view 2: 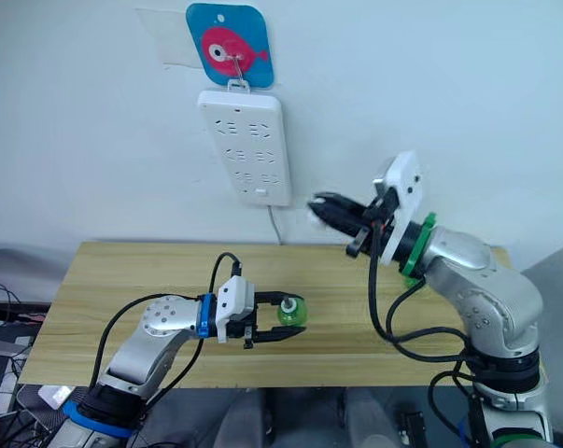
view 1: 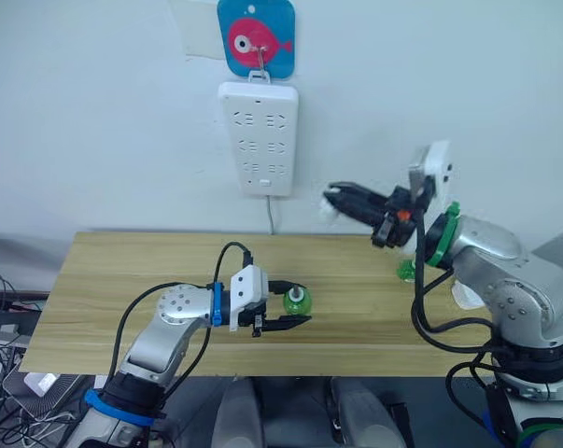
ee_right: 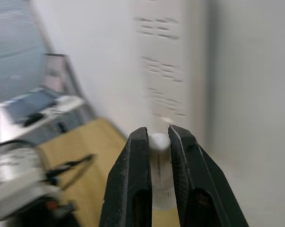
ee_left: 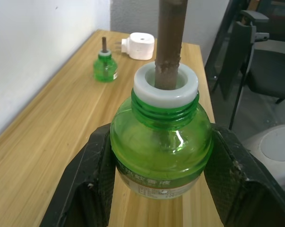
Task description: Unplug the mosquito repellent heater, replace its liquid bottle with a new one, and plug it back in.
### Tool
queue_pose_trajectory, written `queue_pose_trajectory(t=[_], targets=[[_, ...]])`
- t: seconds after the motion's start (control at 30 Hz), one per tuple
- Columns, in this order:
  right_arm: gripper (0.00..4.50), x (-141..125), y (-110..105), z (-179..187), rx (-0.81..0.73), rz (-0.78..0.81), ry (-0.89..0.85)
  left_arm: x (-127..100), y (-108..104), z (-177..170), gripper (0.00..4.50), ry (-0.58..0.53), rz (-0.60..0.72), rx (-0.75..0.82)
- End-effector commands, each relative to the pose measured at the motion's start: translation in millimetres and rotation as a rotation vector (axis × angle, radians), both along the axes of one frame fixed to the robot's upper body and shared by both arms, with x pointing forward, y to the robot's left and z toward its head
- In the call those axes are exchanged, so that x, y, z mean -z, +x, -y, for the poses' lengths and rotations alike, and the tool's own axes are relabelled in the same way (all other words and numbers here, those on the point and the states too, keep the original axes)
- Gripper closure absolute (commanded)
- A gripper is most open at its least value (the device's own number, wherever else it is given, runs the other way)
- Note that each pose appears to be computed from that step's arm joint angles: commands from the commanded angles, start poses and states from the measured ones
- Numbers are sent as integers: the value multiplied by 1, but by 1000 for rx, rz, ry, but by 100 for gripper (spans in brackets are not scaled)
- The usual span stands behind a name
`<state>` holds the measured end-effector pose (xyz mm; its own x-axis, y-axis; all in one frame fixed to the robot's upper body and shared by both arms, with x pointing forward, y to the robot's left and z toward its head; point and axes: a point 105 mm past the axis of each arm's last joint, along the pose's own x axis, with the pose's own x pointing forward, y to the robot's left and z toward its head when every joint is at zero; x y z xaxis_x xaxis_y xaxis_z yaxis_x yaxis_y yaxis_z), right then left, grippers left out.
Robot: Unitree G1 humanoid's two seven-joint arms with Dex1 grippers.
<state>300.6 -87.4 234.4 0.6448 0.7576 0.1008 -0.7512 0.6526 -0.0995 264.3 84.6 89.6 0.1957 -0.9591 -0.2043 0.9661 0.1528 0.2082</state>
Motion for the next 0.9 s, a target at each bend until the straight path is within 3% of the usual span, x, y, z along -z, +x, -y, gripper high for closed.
queue_pose_trajectory(t=[0.03,0.17,0.37,0.63,0.9], targets=[[427,39,12,25,211,-19,-98,-6,-1,0,225,-21,22,-7],[427,84,22,40,385,-72,-96,-6,-2,1,225,-26,15,-11],[427,125,35,48,520,-88,-95,-10,-2,2,225,-31,15,-17],[427,167,43,57,577,-135,-110,-10,-5,1,225,-27,12,-21],[427,184,51,56,582,-149,-105,-13,-7,4,225,-36,16,-24]])
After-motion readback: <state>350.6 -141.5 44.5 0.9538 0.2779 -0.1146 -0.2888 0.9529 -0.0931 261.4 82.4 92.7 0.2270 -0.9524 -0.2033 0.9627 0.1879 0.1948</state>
